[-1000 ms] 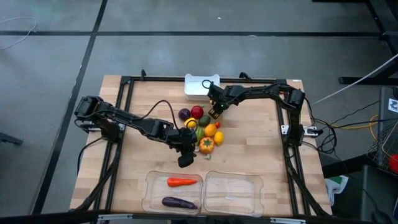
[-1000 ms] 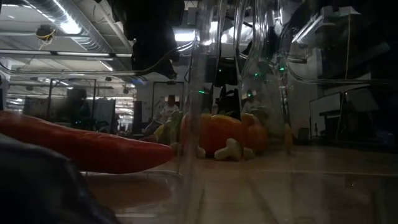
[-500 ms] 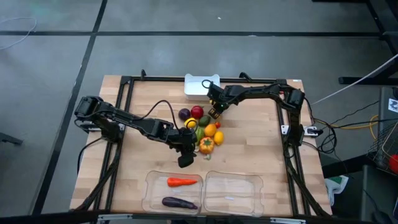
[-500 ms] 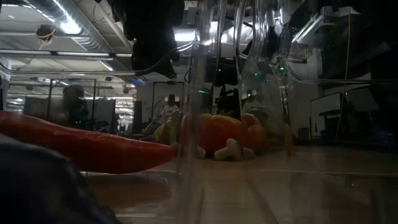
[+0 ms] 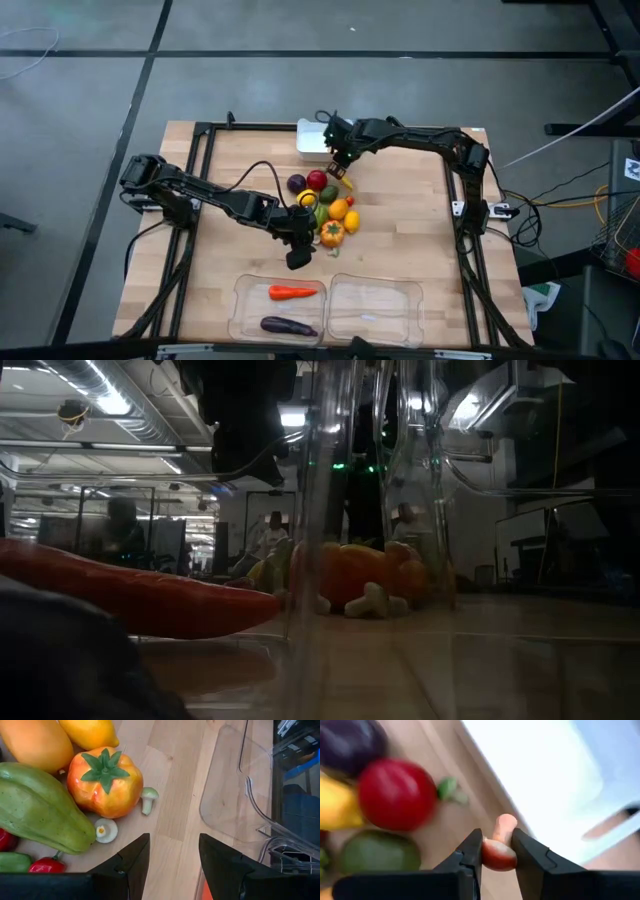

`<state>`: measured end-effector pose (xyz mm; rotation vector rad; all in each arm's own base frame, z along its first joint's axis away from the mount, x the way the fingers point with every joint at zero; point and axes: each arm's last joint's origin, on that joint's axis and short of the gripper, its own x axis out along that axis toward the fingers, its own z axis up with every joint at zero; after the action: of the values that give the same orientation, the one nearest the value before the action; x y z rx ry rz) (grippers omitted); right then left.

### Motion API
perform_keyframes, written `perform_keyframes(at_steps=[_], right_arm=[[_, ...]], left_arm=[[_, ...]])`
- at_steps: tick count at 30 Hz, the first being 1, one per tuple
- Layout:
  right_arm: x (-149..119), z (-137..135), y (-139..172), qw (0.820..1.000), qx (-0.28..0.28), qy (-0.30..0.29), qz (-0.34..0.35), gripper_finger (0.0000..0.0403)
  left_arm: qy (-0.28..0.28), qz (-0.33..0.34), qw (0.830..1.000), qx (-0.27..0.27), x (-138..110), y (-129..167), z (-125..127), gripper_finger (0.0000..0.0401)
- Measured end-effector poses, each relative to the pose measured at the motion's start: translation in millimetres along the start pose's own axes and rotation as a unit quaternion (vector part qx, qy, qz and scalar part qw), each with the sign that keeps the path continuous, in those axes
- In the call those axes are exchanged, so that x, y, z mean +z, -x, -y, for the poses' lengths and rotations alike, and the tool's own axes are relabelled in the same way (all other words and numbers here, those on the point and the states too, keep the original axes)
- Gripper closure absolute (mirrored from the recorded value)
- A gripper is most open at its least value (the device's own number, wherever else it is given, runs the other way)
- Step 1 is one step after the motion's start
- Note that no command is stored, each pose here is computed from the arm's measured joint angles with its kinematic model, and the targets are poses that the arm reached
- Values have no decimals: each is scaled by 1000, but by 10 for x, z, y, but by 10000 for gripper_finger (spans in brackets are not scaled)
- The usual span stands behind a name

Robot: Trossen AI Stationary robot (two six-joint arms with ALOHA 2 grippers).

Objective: Sort produce into baskets
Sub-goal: Put the orange mushroom into the white bin, then put the yellow chili pepper into the white bin

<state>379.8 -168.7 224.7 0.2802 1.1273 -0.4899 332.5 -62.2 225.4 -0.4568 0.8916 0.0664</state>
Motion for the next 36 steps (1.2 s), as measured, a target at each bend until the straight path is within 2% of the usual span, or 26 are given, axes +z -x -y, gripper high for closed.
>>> perform_keyframes(at_steps=[5, 11, 16, 20, 29, 32, 36], right_arm=[[177, -6, 135, 998, 1, 39, 54, 318], [279, 61, 88, 992, -36, 73, 99, 318], [246, 117, -126, 994, -40, 71, 70, 313], [235, 109, -193, 995, -41, 72, 62, 294], [238, 103, -190, 994, -41, 72, 64, 225], [232, 104, -165, 995, -42, 72, 61, 215], [247, 114, 3, 996, -41, 76, 24, 213]], left_arm=[[0, 0, 1000, 0, 1, 1, -1, 235], [0, 0, 1000, 0, 1, 1, -1, 235], [1, 0, 1000, 0, 1, 1, -1, 235], [1, 0, 1000, 0, 1, 1, -1, 234], [1, 0, 1000, 0, 1, 1, -1, 235], [1, 0, 1000, 0, 1, 1, -1, 235], [0, 0, 1000, 0, 1, 1, -1, 235]])
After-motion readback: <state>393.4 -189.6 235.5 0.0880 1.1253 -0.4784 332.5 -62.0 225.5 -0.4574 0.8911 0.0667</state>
